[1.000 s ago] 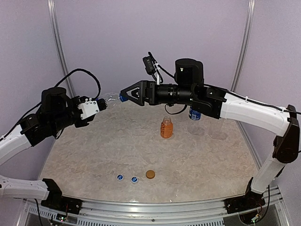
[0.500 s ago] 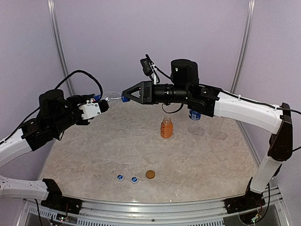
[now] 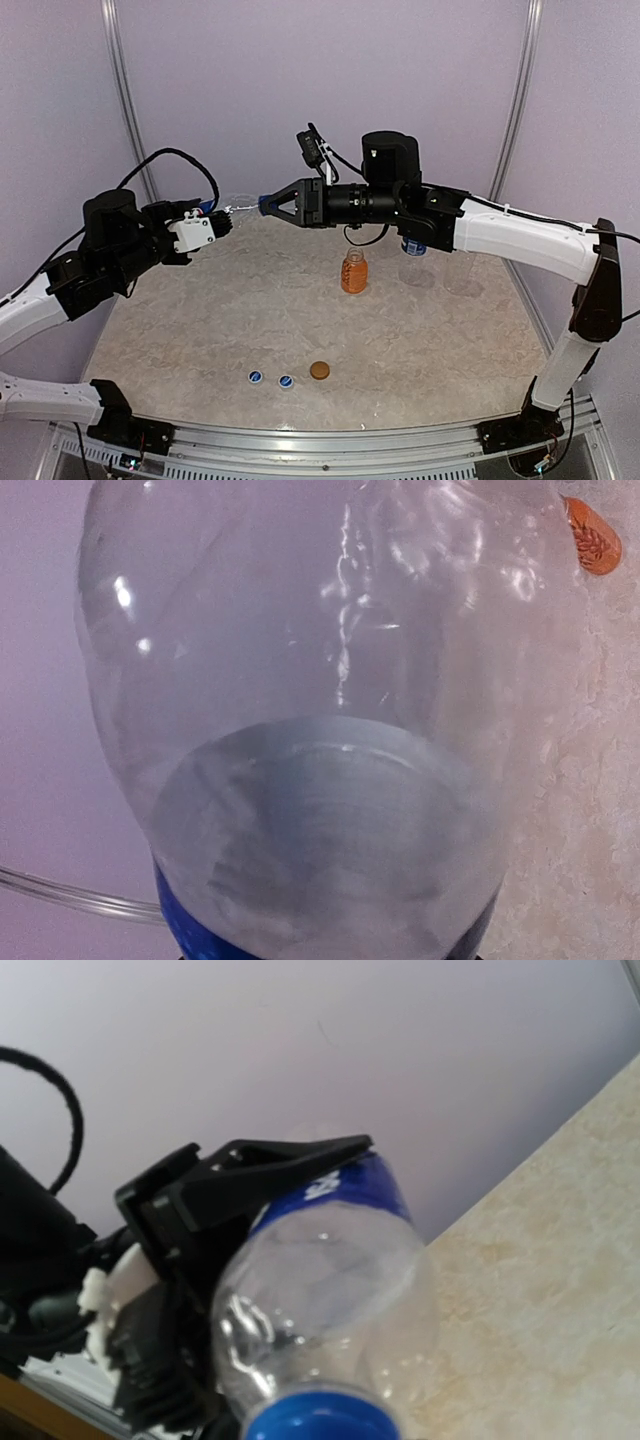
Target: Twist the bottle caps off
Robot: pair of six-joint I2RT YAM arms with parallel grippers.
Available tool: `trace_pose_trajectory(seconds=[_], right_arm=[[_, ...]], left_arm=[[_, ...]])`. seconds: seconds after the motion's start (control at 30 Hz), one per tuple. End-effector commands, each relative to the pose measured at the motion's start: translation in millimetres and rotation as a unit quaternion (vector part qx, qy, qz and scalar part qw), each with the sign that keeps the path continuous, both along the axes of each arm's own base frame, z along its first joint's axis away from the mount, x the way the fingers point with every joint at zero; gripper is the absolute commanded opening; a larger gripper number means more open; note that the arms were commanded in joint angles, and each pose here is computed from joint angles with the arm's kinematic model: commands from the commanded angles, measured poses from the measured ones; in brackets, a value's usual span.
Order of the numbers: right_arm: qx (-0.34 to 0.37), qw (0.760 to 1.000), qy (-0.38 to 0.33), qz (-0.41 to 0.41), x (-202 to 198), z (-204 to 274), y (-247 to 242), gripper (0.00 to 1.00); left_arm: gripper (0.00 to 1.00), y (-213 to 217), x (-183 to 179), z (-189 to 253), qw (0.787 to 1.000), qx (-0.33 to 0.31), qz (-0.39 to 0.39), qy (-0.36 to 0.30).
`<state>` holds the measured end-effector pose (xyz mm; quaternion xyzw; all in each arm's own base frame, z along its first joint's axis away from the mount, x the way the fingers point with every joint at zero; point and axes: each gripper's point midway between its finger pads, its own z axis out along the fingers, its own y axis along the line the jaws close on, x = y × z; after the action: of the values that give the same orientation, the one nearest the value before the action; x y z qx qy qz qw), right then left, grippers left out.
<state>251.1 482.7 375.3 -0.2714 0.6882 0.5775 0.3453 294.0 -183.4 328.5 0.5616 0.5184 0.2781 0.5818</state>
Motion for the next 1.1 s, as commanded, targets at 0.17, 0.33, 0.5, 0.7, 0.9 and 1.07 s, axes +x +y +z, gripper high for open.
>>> trace_pose_trajectory(seconds=[0.17,0.33,0.5,0.7,0.9,1.07], right_arm=[[-0.002,1.000,-0.010,0.010,-2.1,0.2,1.8,0.02],[-0.022,0.995,-0.092,0.039,-19.1,-1.8,6.9,0.00],[-0.123,0.942,-0.301,0.084,-60.6,-20.3,18.6,0.00],[-0.182,0.827,-0.507,0.162,-115.4,-59.5,14.9,0.00],[-0.263,0.634,-0.701,0.194,-143.4,-104.3,1.7,0.00],[-0.346,0.482,-0.791,0.151,-137.0,-105.0,0.3,0.00]], left_arm=[[0.33,-4.7,-3.2,3.0,1.000,-0.001,-0.013,-0.011],[0.32,-11.6,-20.6,-9.8,0.997,-0.023,-0.047,0.063],[0.30,-17.9,-83.7,-48.6,0.948,-0.048,-0.111,0.294],[0.28,-22.2,-149.8,-50.7,0.873,-0.068,-0.182,0.448],[0.26,-15.4,-180.2,-56.9,0.835,-0.045,-0.205,0.509],[0.26,-16.7,-179.8,-56.3,0.834,-0.044,-0.207,0.510]])
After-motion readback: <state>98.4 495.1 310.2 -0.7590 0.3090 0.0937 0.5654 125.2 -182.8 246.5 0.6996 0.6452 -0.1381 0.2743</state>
